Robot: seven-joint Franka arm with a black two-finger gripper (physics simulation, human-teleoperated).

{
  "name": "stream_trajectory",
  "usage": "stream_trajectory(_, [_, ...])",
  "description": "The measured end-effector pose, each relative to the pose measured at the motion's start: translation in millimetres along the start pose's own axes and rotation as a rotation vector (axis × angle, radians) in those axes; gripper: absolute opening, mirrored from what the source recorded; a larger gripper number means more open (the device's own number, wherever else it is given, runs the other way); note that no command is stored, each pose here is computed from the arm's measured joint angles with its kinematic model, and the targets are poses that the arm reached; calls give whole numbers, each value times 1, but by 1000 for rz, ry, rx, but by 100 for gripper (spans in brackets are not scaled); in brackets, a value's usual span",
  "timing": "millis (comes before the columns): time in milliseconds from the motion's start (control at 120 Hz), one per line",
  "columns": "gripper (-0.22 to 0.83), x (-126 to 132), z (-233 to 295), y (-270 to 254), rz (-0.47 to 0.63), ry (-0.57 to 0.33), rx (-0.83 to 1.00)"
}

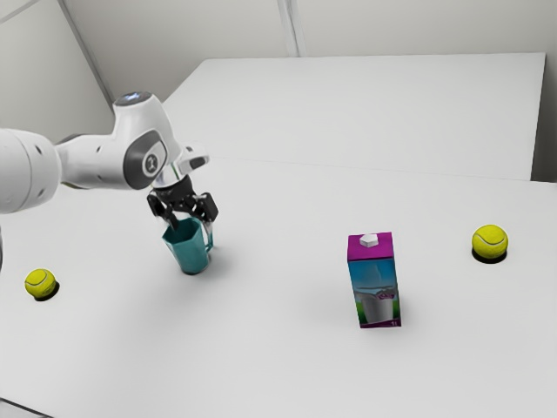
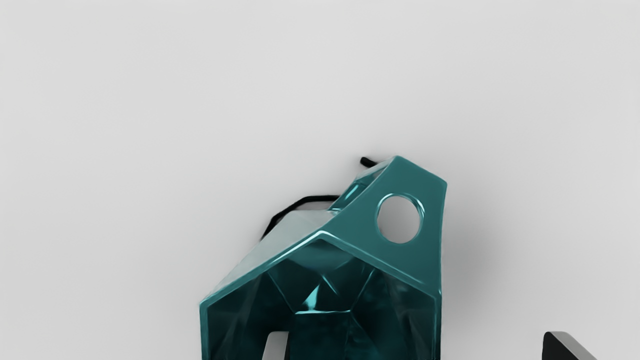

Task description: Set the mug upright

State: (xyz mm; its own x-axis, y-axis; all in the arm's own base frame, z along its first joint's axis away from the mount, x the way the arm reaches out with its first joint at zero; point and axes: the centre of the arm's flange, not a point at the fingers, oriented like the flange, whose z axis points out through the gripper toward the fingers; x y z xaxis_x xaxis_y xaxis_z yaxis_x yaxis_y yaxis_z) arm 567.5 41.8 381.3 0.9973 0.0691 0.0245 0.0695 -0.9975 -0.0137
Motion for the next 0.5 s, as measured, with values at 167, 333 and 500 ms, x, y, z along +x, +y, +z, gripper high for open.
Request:
stream_trajectory(167, [59,4,-23,0,13,14,1])
stream_trajectory(333, [60,8,-50,-1,26,28,0])
stream_trajectory(500, [61,8,-72,-2,40,33,-3])
